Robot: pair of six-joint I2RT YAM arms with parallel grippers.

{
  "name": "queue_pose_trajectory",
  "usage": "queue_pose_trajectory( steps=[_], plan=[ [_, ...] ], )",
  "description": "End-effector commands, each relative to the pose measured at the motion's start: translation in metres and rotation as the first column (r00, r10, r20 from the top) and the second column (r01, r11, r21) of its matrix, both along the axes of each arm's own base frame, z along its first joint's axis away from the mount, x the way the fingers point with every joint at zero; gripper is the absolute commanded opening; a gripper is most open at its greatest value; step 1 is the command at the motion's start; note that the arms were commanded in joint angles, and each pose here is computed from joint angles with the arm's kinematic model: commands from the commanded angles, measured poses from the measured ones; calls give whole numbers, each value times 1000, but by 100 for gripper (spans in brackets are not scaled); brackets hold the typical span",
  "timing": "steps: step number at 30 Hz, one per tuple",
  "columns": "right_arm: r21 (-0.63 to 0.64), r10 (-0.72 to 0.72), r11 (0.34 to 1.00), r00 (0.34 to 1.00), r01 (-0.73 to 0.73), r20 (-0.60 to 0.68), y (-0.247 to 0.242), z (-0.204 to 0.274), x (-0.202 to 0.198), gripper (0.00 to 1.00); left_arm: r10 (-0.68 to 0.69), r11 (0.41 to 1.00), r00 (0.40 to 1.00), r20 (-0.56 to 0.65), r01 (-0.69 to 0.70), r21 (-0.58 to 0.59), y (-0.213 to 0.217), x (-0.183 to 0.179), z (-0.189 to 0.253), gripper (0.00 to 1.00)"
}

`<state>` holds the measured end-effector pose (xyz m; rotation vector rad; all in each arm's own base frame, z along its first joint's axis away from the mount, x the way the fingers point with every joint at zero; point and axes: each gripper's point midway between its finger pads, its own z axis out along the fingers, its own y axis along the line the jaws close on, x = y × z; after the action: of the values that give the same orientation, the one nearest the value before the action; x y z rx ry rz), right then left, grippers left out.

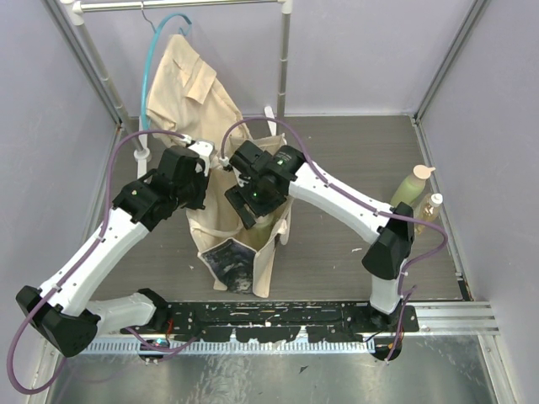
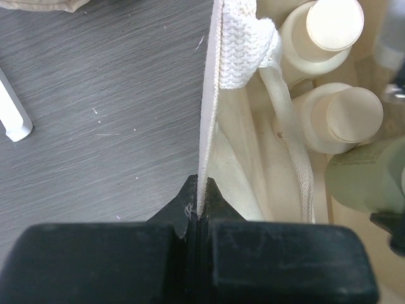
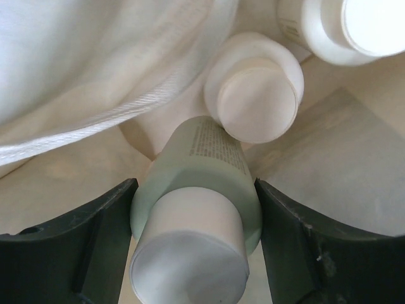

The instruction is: Place the personal care products into the canvas bag

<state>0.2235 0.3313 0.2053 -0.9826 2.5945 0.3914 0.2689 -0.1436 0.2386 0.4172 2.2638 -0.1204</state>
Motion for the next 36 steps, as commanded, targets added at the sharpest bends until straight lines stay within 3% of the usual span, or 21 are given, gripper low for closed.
queue_pose_trajectory(
  steps=[1, 11, 27, 29, 31, 33, 36],
  plan=[
    [46, -85, 996, 988, 79, 132, -1, 13, 22, 1, 8, 1000, 997, 81, -6, -28, -4, 12, 24, 0],
    [60, -114, 993, 979, 105, 171, 8, -15, 37, 1, 15, 1000, 997, 79, -14, -19, 1, 8, 24, 0],
    [10, -71, 997, 994, 71, 87, 4, -67, 21, 1, 14, 1000, 996, 84, -13, -18, 2, 8, 26, 0],
    [16, -70, 998, 993, 69, 92, 4, -62, 22, 11, 14, 1000, 996, 83, -12, -18, 1, 8, 26, 0],
    [29, -71, 997, 992, 69, 102, 6, -53, 23, 45, 13, 1000, 996, 83, -12, -19, 1, 8, 27, 0],
    [42, -71, 997, 991, 67, 112, 6, -43, 24, 71, 13, 1000, 996, 84, -12, -18, 1, 9, 27, 0],
    [54, -69, 997, 990, 62, 124, 7, -28, 25, 90, 14, 1000, 996, 84, -12, -18, 0, 10, 26, 0]
  ],
)
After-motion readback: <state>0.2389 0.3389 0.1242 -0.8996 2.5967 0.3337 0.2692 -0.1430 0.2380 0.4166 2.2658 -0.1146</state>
